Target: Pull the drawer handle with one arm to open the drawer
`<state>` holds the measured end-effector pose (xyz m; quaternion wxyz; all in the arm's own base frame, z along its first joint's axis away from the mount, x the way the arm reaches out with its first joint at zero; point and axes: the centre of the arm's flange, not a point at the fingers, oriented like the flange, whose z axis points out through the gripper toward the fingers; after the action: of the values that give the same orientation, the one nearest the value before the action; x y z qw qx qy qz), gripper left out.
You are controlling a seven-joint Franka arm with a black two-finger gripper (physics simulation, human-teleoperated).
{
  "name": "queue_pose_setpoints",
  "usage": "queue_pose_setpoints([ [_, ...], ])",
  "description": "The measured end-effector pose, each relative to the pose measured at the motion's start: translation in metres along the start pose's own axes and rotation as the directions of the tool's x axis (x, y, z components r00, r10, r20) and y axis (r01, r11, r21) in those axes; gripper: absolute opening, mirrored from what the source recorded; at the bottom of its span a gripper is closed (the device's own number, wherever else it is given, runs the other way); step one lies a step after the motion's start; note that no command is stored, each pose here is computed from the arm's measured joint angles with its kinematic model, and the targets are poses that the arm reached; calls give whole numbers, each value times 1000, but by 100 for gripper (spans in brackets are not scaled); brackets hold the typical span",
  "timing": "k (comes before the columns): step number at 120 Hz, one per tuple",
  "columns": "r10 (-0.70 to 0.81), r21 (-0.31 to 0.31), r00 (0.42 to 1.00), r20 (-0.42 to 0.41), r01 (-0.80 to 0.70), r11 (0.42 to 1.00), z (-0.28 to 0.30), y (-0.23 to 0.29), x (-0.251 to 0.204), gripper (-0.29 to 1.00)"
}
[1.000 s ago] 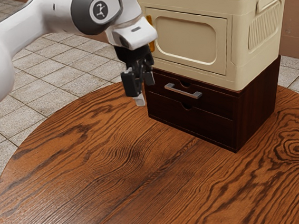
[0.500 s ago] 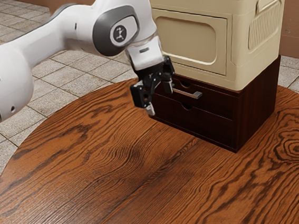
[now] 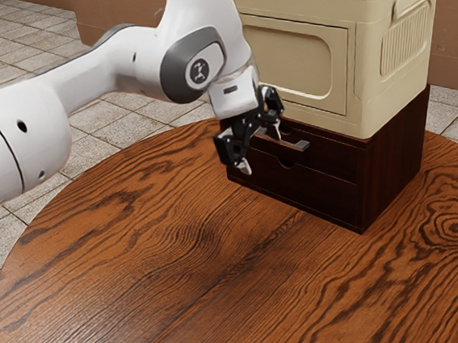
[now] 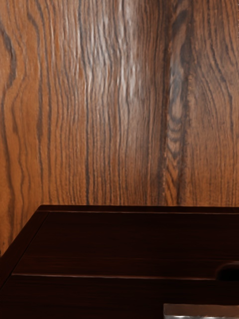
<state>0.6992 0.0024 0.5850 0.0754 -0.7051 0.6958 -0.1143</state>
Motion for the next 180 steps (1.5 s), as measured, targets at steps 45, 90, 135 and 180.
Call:
queue_pose_setpoints([
  [45,-4,56,1000,27,3,998,18,-11,-8,70],
  [90,-21,97,999,29,18,995,30,-18,-6,70],
  [135,-50,122,998,50,43,992,41,-19,-13,65],
  [180,-68,141,996,57,60,988,47,-19,-19,51],
])
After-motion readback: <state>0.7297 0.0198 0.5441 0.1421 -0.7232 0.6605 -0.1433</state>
